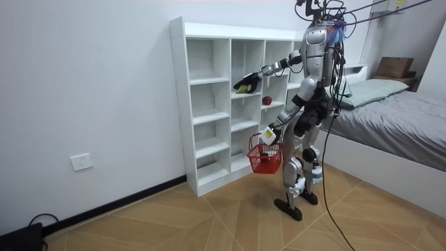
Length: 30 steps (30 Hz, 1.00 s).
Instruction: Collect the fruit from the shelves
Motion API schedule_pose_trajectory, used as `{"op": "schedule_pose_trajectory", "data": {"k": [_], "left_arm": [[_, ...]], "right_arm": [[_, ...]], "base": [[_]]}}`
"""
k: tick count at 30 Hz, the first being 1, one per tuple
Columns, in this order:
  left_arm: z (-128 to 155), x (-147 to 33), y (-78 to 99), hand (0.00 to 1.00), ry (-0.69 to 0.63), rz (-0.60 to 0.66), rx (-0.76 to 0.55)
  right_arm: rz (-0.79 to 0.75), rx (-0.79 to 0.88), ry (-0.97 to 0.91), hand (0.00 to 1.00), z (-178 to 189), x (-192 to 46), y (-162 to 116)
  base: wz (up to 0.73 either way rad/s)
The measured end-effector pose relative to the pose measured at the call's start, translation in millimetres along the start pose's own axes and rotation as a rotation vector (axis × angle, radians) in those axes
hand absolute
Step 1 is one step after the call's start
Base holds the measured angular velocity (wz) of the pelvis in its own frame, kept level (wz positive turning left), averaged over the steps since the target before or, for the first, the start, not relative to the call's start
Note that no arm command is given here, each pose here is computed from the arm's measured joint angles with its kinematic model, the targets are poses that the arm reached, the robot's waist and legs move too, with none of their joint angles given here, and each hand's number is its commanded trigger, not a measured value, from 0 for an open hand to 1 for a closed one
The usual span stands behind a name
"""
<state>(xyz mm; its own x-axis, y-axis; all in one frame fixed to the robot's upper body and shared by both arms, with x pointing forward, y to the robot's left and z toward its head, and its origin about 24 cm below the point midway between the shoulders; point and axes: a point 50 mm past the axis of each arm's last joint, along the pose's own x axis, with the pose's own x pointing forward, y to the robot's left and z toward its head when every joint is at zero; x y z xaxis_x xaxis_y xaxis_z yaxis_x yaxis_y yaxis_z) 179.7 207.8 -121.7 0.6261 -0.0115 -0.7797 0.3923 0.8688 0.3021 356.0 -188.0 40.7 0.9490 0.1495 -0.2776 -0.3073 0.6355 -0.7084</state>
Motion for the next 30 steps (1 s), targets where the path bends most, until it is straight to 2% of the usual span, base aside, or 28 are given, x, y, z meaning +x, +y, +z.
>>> {"op": "schedule_pose_trajectory", "data": {"k": [15, 16, 17, 18, 19, 21, 22, 27, 28, 30], "left_arm": [[2.1, 0.4, -3.9, 1.00, -0.030, -0.023, -0.039], [2.3, 0.4, -4.0, 1.00, -0.033, -0.023, -0.038], [2.4, 0.4, -4.1, 1.00, -0.034, -0.023, -0.038], [2.5, 0.4, -4.2, 1.00, -0.036, -0.024, -0.038], [2.6, 0.4, -4.3, 1.00, -0.037, -0.024, -0.038], [2.6, 0.4, -4.4, 1.00, -0.038, -0.024, -0.038], [2.6, 0.4, -4.4, 1.00, -0.038, -0.024, -0.038], [2.3, 0.4, -4.5, 1.00, -0.037, -0.024, -0.038], [1.9, 0.4, -4.5, 1.00, -0.035, -0.024, -0.038], [1.4, 0.4, -4.5, 1.00, -0.033, -0.024, -0.039]], "right_arm": [[-0.002, 0.000, -0.011, 0.00, 0.5, -0.1, 1.2], [-0.004, -0.001, -0.015, 0.05, 1.0, 0.0, 1.2], [-0.005, -0.001, -0.017, 0.23, 1.3, 0.0, 1.2], [-0.006, -0.001, -0.020, 0.53, 1.5, 0.0, 1.1], [-0.009, -0.002, -0.021, 0.55, 1.7, 0.0, 1.0], [-0.014, -0.002, -0.022, 0.69, 1.8, 0.0, 0.8], [-0.017, -0.002, -0.023, 0.73, 1.9, 0.0, 0.8], [-0.067, -0.004, -0.036, 0.81, 3.8, 0.0, -1.7], [-0.071, -0.004, -0.037, 0.87, 4.0, 0.0, -1.9], [-0.085, -0.003, -0.041, 0.88, 5.1, 0.4, -3.4]], "base": [[0.00], [0.00], [0.00], [0.00], [0.00], [0.00], [0.00], [0.00], [0.00], [0.00]]}}
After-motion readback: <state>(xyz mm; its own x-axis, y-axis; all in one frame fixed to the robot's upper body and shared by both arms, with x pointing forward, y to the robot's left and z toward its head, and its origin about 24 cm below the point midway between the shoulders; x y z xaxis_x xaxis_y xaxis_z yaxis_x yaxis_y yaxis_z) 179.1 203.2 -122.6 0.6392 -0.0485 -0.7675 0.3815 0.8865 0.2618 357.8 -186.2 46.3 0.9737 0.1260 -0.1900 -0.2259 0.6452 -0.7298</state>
